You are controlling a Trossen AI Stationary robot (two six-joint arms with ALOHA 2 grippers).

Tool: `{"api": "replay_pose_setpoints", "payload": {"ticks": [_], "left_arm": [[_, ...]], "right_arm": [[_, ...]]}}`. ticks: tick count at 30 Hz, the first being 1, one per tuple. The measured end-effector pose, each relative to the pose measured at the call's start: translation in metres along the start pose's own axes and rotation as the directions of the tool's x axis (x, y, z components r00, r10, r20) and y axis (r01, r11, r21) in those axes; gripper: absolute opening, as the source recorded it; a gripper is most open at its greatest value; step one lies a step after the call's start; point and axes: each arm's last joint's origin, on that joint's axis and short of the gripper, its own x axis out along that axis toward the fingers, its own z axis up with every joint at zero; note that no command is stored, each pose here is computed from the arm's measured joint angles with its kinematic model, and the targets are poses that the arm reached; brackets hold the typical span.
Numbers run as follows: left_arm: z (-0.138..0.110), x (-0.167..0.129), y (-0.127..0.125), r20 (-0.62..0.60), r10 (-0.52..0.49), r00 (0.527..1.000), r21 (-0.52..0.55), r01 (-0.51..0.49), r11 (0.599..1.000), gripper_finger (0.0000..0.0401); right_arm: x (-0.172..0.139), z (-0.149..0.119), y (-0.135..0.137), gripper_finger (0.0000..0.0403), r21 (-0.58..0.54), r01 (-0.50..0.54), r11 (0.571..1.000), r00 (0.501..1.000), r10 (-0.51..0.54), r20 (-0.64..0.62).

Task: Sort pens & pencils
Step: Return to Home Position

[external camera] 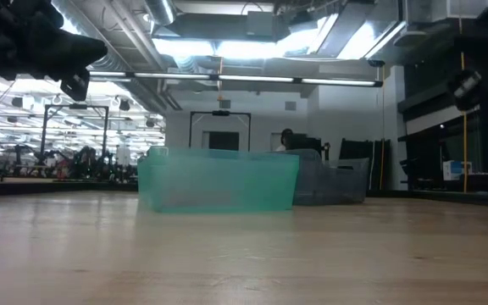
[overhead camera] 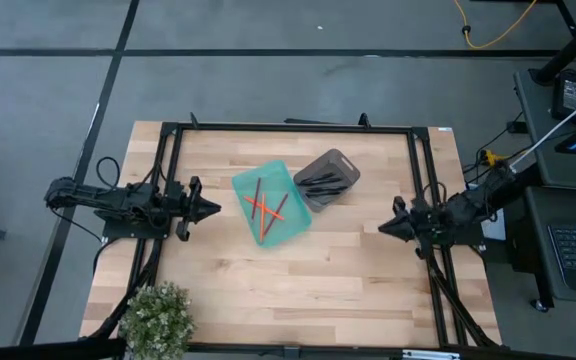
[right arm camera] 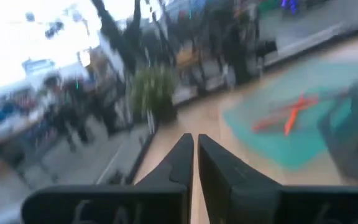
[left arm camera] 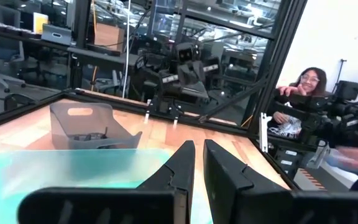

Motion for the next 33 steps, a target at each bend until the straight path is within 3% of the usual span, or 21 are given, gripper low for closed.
{"api": "replay_pose_setpoints", "payload": {"ticks": [5,7,9,10,13,14,16,19,22,30,33], "left_arm": [[0.000,0.000,0.000,-0.004,0.000,1.000,-0.001,0.000,1.000,0.0027],[0.000,0.000,0.000,0.000,0.000,1.000,-0.001,0.000,1.000,0.0027],[0.000,0.000,0.000,-0.002,0.000,1.000,-0.001,0.000,1.000,0.0027],[0.000,0.000,0.000,-0.004,0.000,1.000,-0.001,0.000,1.000,0.0027],[0.000,0.000,0.000,-0.002,0.000,1.000,-0.001,0.000,1.000,0.0027],[0.000,0.000,0.000,-0.003,0.001,1.000,-0.001,-0.001,1.000,0.0027],[0.000,0.000,0.000,-0.002,0.001,1.000,-0.001,-0.001,1.000,0.0027],[0.000,0.000,0.000,-0.003,0.001,1.000,-0.001,-0.001,1.000,0.0027],[0.000,0.000,0.000,-0.003,0.001,1.000,-0.001,-0.001,1.000,0.0027],[0.000,0.000,0.000,-0.003,0.002,1.000,-0.001,-0.002,1.000,0.0027],[-0.003,0.000,0.002,-0.020,0.058,0.998,0.042,-0.057,0.997,0.0027]], "right_arm": [[0.002,0.014,-0.005,0.0026,0.060,0.037,0.998,0.990,-0.045,0.136],[0.003,0.017,-0.007,0.0026,-0.075,-0.009,0.997,0.993,0.018,0.120],[0.004,0.020,-0.008,0.0026,-0.278,-0.108,0.954,0.984,0.143,0.108],[0.005,0.018,-0.009,0.0026,-0.321,-0.194,0.927,0.970,0.230,0.075],[0.004,0.010,-0.013,0.0026,-0.329,-0.458,0.826,0.886,0.453,-0.097],[0.004,0.011,-0.015,0.0026,-0.329,-0.487,0.810,0.871,0.478,-0.113],[0.003,0.014,-0.018,0.0026,-0.295,-0.473,0.830,0.879,0.467,-0.094],[0.004,0.017,-0.021,0.0026,-0.232,-0.375,0.897,0.925,0.378,-0.033],[0.005,0.018,-0.023,0.0026,-0.207,-0.301,0.931,0.951,0.309,0.004],[0.006,0.017,-0.024,0.0026,-0.205,-0.270,0.941,0.961,0.278,0.009],[0.006,0.017,-0.024,0.0026,-0.203,-0.269,0.941,0.961,0.276,0.006]]}}
